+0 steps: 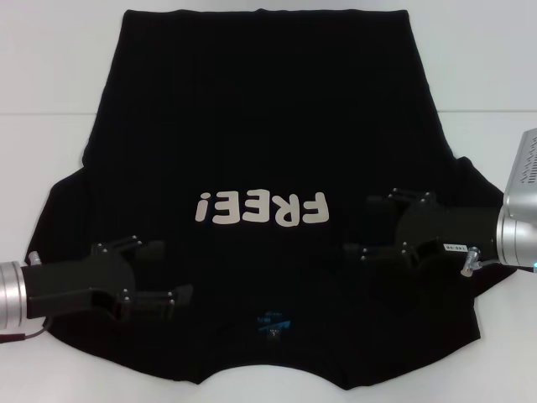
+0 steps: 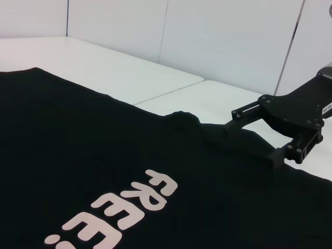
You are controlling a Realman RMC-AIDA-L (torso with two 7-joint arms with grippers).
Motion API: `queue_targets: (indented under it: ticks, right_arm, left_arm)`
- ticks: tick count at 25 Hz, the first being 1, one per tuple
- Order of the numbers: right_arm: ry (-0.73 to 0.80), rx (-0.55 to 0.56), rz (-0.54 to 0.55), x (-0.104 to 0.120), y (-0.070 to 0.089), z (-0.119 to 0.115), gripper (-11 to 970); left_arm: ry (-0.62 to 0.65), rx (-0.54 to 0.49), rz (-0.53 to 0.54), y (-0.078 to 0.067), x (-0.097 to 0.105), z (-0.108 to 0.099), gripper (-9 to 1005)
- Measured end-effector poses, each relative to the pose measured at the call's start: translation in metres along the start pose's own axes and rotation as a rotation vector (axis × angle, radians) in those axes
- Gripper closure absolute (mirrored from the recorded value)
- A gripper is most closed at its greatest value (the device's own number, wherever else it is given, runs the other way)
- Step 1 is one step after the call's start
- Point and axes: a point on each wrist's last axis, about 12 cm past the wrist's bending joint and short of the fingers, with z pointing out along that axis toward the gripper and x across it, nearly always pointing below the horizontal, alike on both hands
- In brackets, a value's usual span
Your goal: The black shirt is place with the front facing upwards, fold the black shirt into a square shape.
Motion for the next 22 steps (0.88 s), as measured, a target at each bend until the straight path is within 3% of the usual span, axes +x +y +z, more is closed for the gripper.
queue_targets:
  ticks: [15, 17, 18, 19, 22]
  right_arm:
    - [0.001, -0.006, -0.006, -0.002, 0.0, 0.002, 19]
    - [0.001, -0.007, -0.004, -0.002, 0.001, 0.002, 19]
    - [0.001, -0.007, -0.003, -0.001, 0.001, 0.002, 19]
    - [0.001, -0.006, -0.001, -0.001, 0.001, 0.002, 19]
    - [0.001, -0.006, 0.024, -0.001, 0.001, 0.002, 19]
  left_arm:
    - [-0.001, -0.004, -0.006, 0.001, 0.0, -0.001, 53]
    - [-0.007, -0.009, -0.076, 0.002, -0.002, -0.002, 54]
    - [-0.012, -0.017, -0.182, 0.006, -0.005, -0.004, 54]
    - [-0.014, -0.019, -0.204, 0.007, -0.006, -0.005, 54]
    - [-0.027, -0.035, -0.411, 0.018, -0.015, -0.015, 54]
